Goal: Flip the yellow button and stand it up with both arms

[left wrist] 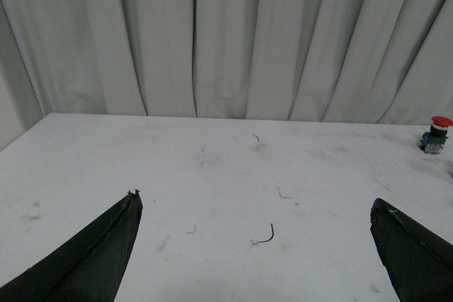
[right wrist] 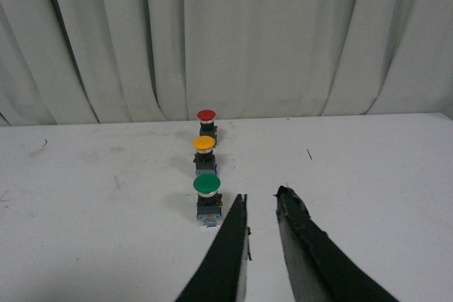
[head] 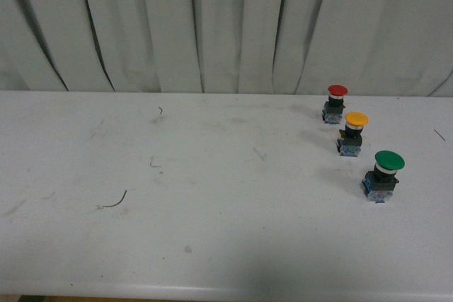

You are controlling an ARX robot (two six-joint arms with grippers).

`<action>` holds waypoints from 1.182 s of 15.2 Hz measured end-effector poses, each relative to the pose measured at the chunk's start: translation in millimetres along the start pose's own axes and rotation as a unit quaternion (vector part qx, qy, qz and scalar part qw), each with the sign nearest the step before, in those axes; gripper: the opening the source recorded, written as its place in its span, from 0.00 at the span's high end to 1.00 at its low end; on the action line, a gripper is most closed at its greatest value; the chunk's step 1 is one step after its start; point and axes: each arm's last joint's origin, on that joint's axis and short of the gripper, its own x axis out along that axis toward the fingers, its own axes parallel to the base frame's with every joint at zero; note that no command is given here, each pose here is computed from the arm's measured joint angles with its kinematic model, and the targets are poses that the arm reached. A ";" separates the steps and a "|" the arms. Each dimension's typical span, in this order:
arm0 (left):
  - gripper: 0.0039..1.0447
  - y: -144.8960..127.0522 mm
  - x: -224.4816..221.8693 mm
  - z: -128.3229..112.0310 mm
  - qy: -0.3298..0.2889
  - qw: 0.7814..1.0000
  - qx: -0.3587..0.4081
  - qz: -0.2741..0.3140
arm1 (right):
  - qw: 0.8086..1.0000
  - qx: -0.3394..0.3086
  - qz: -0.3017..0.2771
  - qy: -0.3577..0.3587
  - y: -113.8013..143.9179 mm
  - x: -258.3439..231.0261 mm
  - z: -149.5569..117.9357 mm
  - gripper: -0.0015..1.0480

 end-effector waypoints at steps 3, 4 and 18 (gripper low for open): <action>0.06 0.0 0.0 0.0 0.000 1.000 0.000 0.000 | 1.000 0.000 0.000 0.000 0.0 0.0 0.0 0.52; 0.06 0.0 0.0 0.0 0.000 1.000 0.000 0.000 | 1.000 0.000 0.000 0.000 0.0 0.0 0.0 0.40; 0.06 0.0 0.0 0.0 0.000 1.000 0.000 0.000 | 1.000 0.000 0.000 0.000 0.0 0.0 0.0 0.06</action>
